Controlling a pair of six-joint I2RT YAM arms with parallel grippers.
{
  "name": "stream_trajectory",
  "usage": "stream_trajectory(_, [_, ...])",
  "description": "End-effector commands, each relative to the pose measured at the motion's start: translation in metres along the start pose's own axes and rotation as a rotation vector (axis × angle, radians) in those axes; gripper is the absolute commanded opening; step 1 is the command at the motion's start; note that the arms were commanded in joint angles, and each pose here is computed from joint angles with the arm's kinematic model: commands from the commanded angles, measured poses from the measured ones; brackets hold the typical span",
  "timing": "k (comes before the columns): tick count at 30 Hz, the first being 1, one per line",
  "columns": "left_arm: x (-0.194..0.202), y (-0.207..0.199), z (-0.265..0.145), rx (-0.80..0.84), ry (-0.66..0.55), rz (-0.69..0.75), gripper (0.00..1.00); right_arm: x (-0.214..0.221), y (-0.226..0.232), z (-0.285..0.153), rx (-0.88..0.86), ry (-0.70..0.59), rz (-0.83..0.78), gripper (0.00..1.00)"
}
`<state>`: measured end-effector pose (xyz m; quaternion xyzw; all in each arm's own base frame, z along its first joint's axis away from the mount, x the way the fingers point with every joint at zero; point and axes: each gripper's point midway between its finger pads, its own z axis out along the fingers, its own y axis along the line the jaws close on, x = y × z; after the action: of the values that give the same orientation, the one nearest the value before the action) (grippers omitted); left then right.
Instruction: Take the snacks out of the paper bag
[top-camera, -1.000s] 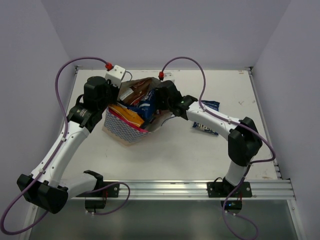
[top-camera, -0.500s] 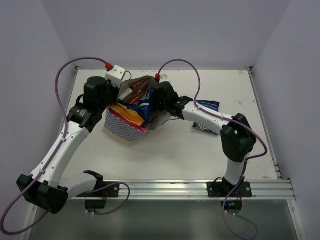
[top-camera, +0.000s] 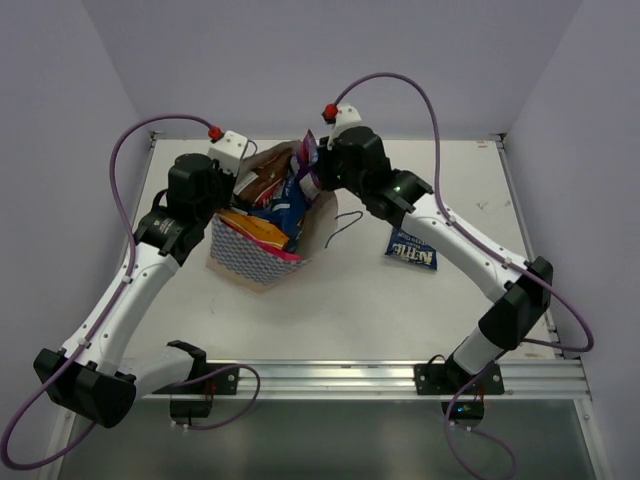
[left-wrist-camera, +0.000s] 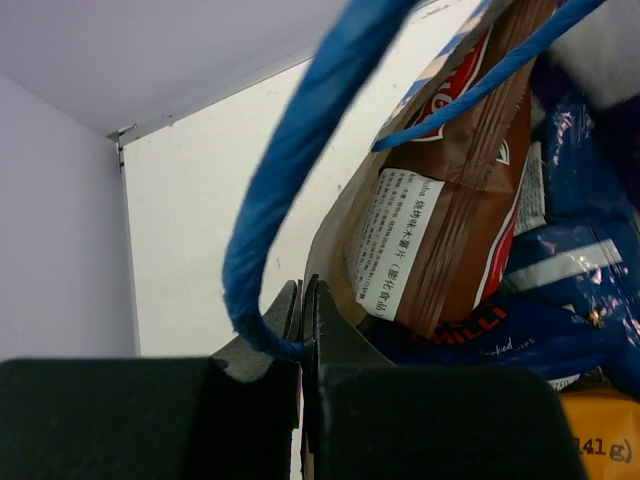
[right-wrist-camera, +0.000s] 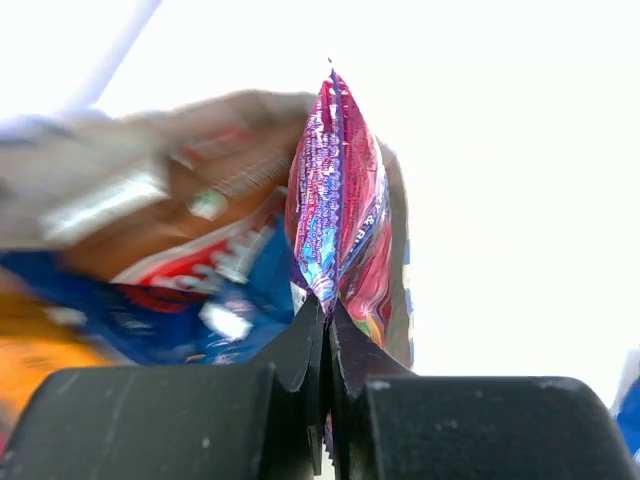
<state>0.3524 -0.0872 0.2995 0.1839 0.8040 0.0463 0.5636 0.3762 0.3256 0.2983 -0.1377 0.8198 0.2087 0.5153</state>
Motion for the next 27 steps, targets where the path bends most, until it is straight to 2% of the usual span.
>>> stream_trajectory(1, [-0.045,0.024,-0.012,-0.1,-0.149,-0.008,0.0,-0.094,0.017,-0.062,-0.077,-0.233,-0.005,0.0])
stream_trajectory(4, [-0.045,0.033,-0.011,-0.152,-0.143,-0.014,0.0,-0.12,0.009,-0.099,-0.061,-0.322,0.006,0.0])
stream_trajectory(10, [-0.04,0.044,-0.003,-0.228,-0.116,-0.014,0.0,-0.144,-0.049,-0.169,0.124,-0.466,0.066,0.0])
stream_trajectory(14, [-0.045,0.045,0.0,-0.228,-0.136,-0.017,0.0,-0.108,-0.111,-0.184,0.299,-0.424,0.161,0.0])
stream_trajectory(16, [-0.05,0.043,0.004,-0.212,-0.151,-0.016,0.0,-0.083,-0.121,-0.187,0.317,-0.377,0.183,0.0])
stream_trajectory(18, [-0.054,0.041,0.006,-0.204,-0.163,-0.012,0.0,-0.041,-0.126,-0.171,0.317,-0.276,0.203,0.0])
stream_trajectory(21, [-0.06,0.041,0.01,-0.202,-0.176,-0.006,0.0,0.012,-0.107,-0.151,0.19,-0.142,0.255,0.0])
stream_trajectory(25, [-0.067,0.048,0.011,-0.232,-0.184,0.01,0.0,0.06,-0.055,-0.13,-0.121,-0.019,0.333,0.0])
stream_trajectory(26, [-0.068,0.049,0.01,-0.235,-0.186,0.012,0.0,0.088,-0.036,-0.127,-0.234,0.065,0.378,0.0])
stream_trajectory(27, [-0.069,0.049,0.011,-0.235,-0.186,0.013,0.0,0.086,-0.023,-0.123,-0.314,0.047,0.392,0.0])
